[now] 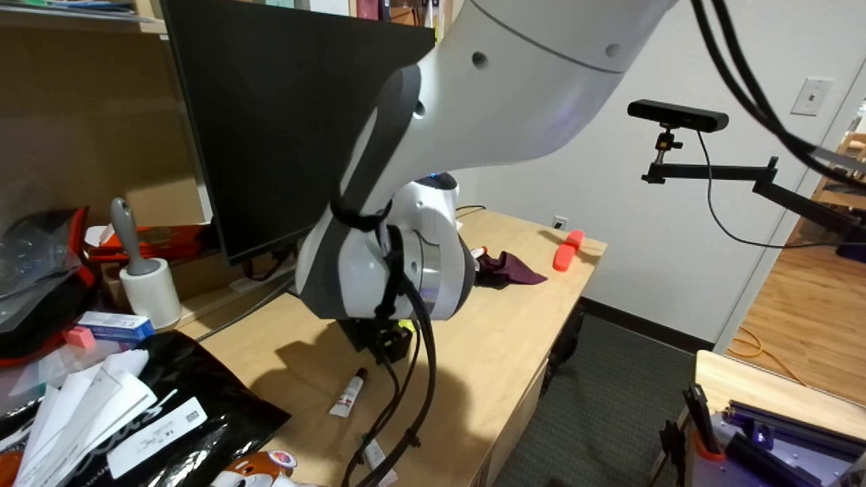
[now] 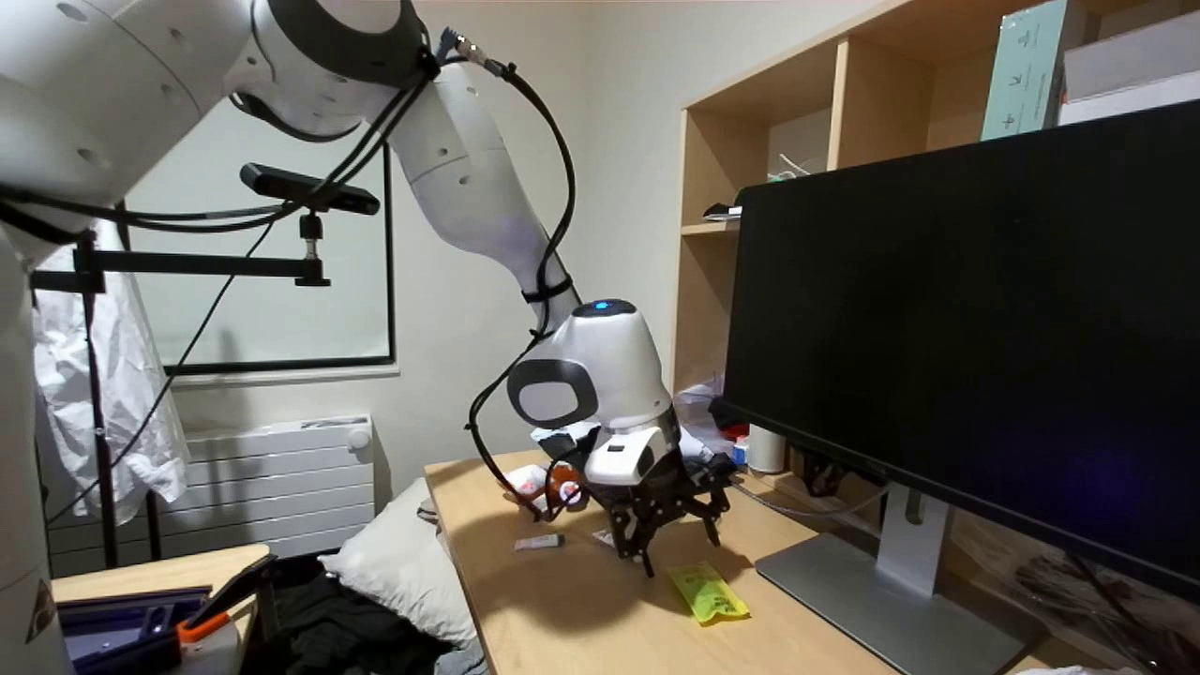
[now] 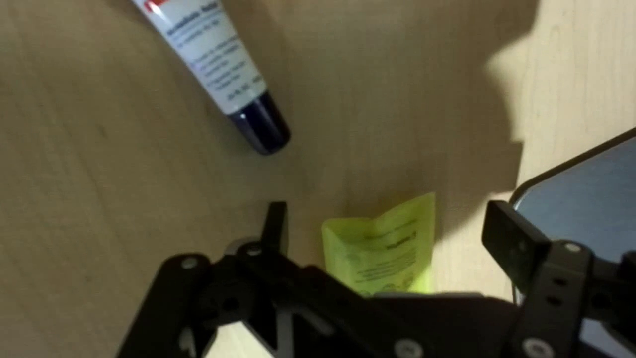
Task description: Move the yellow sachet to the right
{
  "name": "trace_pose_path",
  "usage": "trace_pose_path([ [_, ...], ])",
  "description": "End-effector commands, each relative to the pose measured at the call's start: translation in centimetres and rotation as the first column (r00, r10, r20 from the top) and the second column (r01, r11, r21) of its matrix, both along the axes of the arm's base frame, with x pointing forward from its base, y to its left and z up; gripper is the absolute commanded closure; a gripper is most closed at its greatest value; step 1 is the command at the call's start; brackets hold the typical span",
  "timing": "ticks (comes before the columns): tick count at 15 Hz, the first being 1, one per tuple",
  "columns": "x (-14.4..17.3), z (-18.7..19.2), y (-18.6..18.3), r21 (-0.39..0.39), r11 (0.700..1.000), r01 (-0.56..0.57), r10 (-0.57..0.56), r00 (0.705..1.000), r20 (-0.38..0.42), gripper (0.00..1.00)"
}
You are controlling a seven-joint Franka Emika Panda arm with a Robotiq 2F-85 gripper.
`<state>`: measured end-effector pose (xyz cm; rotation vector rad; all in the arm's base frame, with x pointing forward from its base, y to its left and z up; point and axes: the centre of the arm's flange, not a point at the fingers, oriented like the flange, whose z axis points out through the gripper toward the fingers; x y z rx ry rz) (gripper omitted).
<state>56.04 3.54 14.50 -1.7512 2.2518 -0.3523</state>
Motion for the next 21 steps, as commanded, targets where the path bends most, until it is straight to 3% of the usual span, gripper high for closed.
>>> trace_pose_path([
  [1, 4.2, 2.2, 1.1, -0.01, 0.998, 0.067, -0.068, 0.996, -0.059, 0.0],
  [6, 5.9, 4.0, 1.5, -0.056, 0.992, 0.111, -0.119, 0.977, -0.178, 0.0],
  [10, 7.0, 4.4, 2.3, -0.114, 0.983, 0.144, -0.166, 0.963, -0.214, 0.0],
  [11, 7.1, 3.8, -2.9, -0.115, 0.982, 0.151, -0.173, 0.962, -0.213, 0.0],
  [15, 5.6, 3.1, -9.6, -0.086, 0.986, 0.141, -0.16, 0.947, -0.278, 0.0],
  [18, 3.9, 2.6, -13.0, -0.068, 0.99, 0.12, -0.135, 0.935, -0.327, 0.0],
  [21, 2.4, 2.0, -13.3, -0.055, 0.994, 0.096, -0.11, 0.924, -0.365, 0.0],
])
